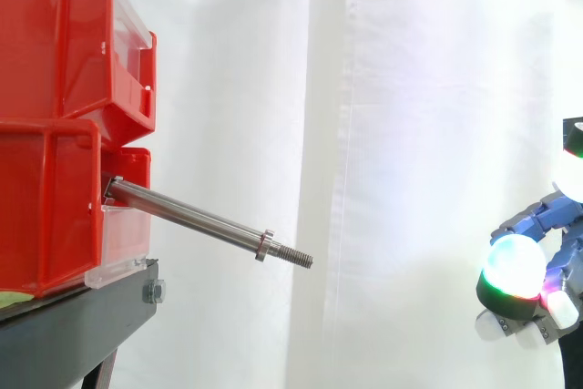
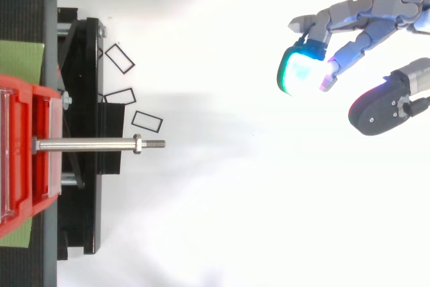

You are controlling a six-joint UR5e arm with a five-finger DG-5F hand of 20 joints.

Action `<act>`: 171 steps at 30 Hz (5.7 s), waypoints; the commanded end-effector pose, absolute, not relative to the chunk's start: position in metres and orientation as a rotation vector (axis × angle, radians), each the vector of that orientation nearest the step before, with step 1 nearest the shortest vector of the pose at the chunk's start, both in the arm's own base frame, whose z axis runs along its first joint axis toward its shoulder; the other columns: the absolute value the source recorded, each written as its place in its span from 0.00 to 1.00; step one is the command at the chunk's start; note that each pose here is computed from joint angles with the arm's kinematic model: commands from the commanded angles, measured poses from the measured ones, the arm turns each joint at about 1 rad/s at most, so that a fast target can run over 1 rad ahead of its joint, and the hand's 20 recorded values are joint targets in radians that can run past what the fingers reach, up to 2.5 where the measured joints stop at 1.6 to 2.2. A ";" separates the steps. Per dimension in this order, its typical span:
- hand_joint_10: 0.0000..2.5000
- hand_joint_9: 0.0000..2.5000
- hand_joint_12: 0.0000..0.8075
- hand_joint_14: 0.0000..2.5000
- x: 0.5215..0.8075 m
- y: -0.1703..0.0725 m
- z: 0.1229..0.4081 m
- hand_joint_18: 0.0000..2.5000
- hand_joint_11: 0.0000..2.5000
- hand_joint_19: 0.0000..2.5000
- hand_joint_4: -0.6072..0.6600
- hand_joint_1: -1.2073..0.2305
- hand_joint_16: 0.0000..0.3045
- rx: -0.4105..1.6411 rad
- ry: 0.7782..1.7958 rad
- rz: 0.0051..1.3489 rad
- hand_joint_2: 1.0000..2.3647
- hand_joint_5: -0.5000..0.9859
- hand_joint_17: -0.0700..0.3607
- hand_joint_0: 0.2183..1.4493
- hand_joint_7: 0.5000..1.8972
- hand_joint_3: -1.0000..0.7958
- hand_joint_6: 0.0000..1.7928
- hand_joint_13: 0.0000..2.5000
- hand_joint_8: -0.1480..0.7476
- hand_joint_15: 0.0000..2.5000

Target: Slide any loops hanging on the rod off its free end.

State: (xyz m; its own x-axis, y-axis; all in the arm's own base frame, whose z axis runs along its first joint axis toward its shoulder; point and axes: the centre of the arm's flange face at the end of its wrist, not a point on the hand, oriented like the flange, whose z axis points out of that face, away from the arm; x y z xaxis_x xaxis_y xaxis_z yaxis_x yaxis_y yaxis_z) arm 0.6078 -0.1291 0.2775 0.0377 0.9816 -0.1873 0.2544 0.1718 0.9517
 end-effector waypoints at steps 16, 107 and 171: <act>0.00 0.29 0.26 0.00 0.608 -0.129 0.278 0.00 0.10 0.07 0.70 0.42 0.11 1.278 1.424 0.898 0.00 0.23 0.33 0.29 0.32 0.29 0.28 0.05 0.44 0.00; 0.00 0.29 0.25 0.00 0.607 -0.131 0.278 0.00 0.10 0.06 0.70 0.42 0.11 1.280 1.422 0.896 0.00 0.23 0.33 0.29 0.32 0.29 0.28 0.05 0.44 0.00; 0.00 0.29 0.31 0.00 0.607 -0.131 0.277 0.20 0.09 0.14 0.69 0.43 0.13 1.281 1.423 0.895 0.00 0.22 0.36 0.29 0.31 0.29 0.28 0.17 0.46 0.00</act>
State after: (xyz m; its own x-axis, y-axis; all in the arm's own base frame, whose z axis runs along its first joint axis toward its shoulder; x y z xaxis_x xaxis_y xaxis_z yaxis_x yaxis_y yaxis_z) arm 0.6074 -0.1310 0.2775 0.0407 0.9814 -0.1874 0.2548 0.1712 0.9517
